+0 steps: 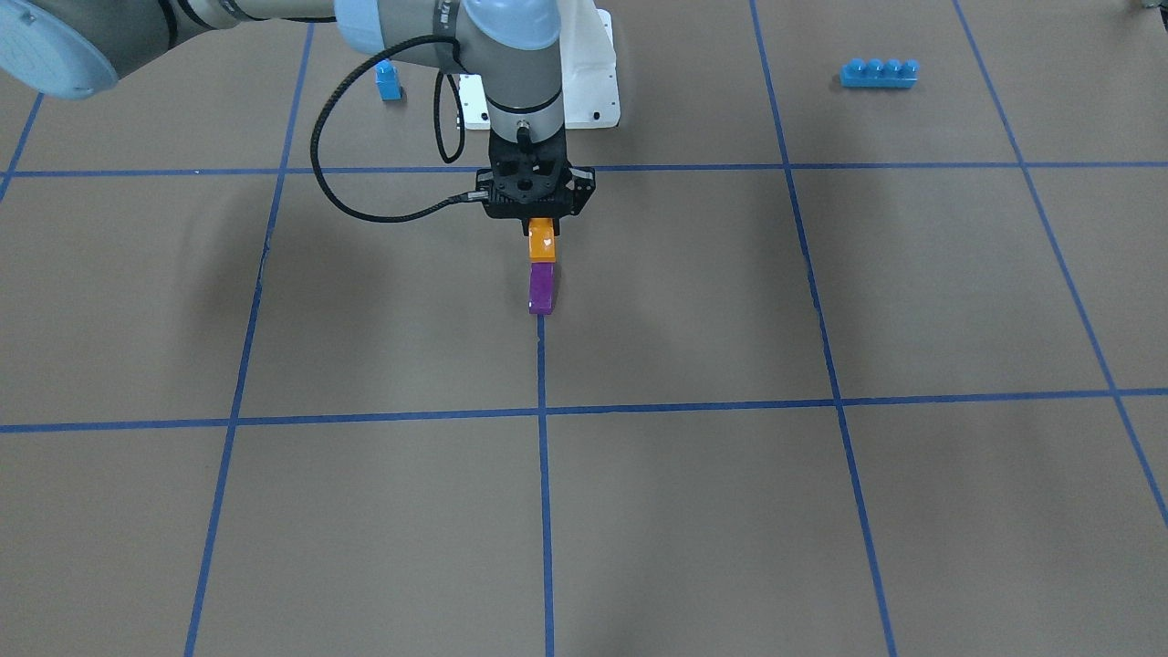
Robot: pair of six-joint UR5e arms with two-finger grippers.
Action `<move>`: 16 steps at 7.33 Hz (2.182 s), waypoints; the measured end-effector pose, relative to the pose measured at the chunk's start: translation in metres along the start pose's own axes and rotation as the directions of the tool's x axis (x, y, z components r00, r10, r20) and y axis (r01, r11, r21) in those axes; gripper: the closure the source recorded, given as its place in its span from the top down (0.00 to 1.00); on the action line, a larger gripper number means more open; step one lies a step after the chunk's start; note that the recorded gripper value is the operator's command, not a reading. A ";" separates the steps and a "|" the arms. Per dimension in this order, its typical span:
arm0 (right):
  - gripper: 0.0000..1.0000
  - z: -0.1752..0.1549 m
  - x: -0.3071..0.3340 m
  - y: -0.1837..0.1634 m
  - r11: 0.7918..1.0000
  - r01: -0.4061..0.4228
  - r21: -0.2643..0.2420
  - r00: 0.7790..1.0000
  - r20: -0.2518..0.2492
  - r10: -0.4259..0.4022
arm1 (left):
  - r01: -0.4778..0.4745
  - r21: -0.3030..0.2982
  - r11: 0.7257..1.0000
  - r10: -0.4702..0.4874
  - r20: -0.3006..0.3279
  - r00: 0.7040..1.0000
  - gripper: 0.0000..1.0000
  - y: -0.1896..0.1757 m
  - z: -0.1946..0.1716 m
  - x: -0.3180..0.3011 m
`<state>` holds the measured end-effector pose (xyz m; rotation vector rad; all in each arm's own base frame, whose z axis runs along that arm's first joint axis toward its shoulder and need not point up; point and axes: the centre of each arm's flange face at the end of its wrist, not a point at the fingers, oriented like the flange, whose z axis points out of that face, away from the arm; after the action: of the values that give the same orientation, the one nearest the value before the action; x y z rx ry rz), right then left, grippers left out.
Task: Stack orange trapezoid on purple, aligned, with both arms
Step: 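Lower and align the orange block onto the purple block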
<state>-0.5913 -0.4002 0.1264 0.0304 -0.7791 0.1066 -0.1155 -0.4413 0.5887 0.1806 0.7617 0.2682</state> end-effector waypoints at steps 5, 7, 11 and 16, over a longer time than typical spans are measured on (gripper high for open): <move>0.00 0.020 0.001 0.013 0.998 -0.050 0.037 0.998 -0.036 0.052 | 0.014 0.013 1.000 -0.014 0.006 1.000 1.00 -0.003 -0.001 0.000; 0.00 0.023 0.004 0.013 0.998 -0.048 0.039 0.998 -0.040 0.050 | 0.034 0.030 0.999 -0.035 0.012 0.999 1.00 -0.005 -0.002 0.000; 0.00 0.020 0.003 0.014 0.999 -0.033 0.039 0.999 -0.032 0.034 | 0.037 0.036 0.999 -0.037 0.013 0.999 1.00 -0.007 -0.003 0.001; 0.00 0.021 0.003 0.016 0.999 -0.023 0.038 0.999 -0.032 0.025 | 0.032 0.040 0.999 -0.033 0.016 0.999 1.00 -0.008 -0.005 0.002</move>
<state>-0.6055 -0.3858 0.1430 0.0553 -0.7447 0.1443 -0.1164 -0.4479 0.5814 0.2080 0.7529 0.2204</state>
